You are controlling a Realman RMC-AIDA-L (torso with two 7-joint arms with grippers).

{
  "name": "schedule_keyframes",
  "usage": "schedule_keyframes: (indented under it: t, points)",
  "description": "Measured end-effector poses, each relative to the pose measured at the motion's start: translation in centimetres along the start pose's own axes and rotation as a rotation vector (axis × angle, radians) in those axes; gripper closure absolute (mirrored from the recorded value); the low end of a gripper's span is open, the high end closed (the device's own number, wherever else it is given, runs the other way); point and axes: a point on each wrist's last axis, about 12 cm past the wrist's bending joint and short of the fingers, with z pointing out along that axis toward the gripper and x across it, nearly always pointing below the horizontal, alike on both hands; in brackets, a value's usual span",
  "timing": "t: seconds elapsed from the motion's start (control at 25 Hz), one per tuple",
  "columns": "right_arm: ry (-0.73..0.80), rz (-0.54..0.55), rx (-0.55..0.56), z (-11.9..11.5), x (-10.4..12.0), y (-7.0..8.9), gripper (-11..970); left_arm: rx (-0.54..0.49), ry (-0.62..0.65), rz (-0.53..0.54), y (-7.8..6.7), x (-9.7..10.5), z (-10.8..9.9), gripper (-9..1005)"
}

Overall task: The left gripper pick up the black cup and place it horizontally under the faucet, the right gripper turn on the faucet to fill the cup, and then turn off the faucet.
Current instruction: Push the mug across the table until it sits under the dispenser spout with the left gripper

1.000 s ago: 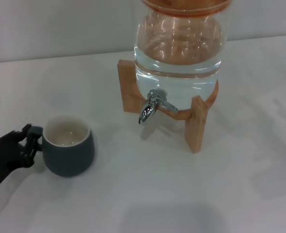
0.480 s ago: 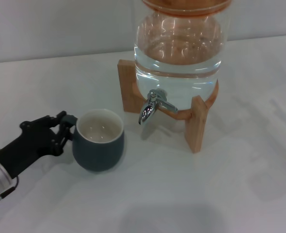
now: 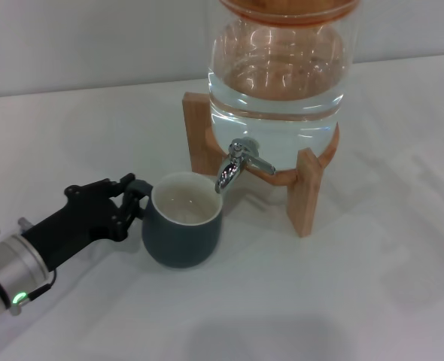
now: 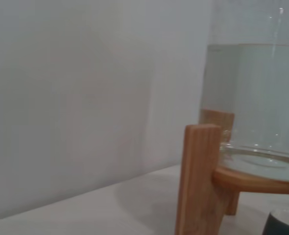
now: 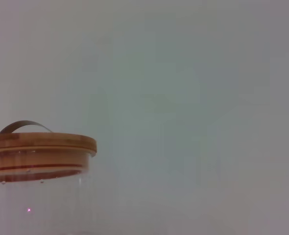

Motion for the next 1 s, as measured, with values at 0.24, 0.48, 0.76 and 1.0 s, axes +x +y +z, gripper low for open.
schedule_keyframes:
  t: [0.24,0.48,0.76,1.0]
  points:
    - [0.009,0.005,-0.016,0.2,0.2,0.3,146,0.018,0.016,0.019,-0.5,-0.4,1.5,818]
    - [0.012,0.008,-0.022,0.4,0.3,0.4,146,0.037,0.027,0.029,-1.1,-0.8,3.0,822]
    - [0.018,0.011,-0.025,0.6,0.5,0.5,146,0.058,0.050,0.039,-1.8,-0.9,4.1,826]
    - [0.021,0.013,-0.020,0.6,0.5,0.5,147,0.053,0.065,0.036,-1.8,-0.5,3.9,829]
